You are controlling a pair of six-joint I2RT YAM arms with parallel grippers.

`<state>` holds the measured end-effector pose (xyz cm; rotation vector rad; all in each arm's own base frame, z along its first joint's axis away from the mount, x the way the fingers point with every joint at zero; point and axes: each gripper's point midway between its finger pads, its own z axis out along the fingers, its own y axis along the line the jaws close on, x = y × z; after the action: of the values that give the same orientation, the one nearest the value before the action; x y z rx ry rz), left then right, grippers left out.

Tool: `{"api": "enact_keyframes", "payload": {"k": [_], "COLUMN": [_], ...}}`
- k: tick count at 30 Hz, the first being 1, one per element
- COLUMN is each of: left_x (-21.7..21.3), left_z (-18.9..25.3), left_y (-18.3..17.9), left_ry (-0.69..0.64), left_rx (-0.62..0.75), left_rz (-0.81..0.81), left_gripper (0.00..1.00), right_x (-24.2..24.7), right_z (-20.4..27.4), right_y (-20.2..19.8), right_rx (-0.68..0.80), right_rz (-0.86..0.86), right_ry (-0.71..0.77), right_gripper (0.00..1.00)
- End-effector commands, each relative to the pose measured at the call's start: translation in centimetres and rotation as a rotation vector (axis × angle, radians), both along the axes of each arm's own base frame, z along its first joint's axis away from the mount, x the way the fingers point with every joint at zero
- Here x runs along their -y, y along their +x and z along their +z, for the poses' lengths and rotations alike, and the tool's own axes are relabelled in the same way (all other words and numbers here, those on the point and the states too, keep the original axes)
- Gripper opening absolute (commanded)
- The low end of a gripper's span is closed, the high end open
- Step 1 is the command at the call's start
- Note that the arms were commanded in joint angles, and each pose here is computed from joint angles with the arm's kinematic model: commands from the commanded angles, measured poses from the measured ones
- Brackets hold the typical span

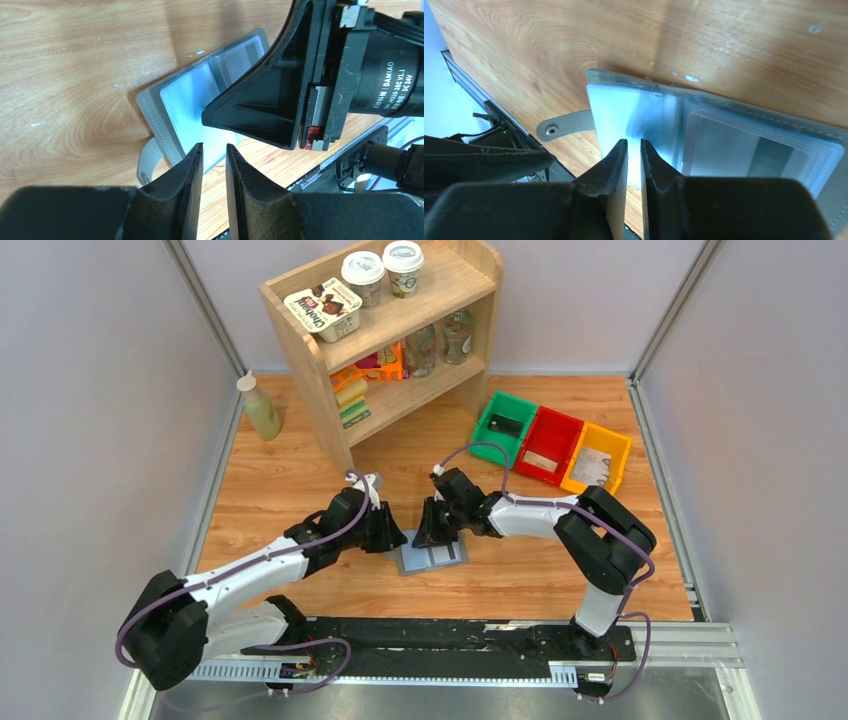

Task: Take the credit cards out of the card holder
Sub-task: Remove the credit card from the card holder.

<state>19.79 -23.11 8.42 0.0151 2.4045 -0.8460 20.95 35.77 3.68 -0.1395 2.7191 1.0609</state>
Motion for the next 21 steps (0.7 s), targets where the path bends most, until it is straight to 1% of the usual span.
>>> {"api": "enact_keyframes", "payload": {"k": [1,4,9,14,18,21], "left_x": [2.0,2.4,3.0,3.5,3.3,3.3], "left_z": [1.9,1.3,-0.7,-2.0,-3.0,-3.1], "left_y": [1.3,1.8,1.9,1.9,1.6,1.6], "left_ry": [-0.075,-0.056,-0.034,-0.025,-0.005,-0.008], "left_rx": [0.014,-0.008,-0.071,-0.114,-0.152,-0.160], "left_rz": [-0.017,-0.008,-0.016,-0.024,-0.012,-0.006], "left_gripper": [0.31,0.30,0.29,0.29,0.29,0.32], "right_x": [0.1,0.2,1.4,3.6,5.5,6.4], "right_z": [1.2,1.8,3.3,4.8,3.9,2.8], "right_y": [1.6,1.9,2.8,3.6,3.4,2.9], "right_rx": [0.044,0.057,0.123,0.211,0.229,0.218], "right_rz": [-0.060,-0.072,-0.116,-0.163,-0.175,-0.172], "right_ry": [0.000,0.001,-0.043,-0.116,-0.195,-0.225], "right_gripper": [0.13,0.07,0.06,0.13,0.16,0.19]}}
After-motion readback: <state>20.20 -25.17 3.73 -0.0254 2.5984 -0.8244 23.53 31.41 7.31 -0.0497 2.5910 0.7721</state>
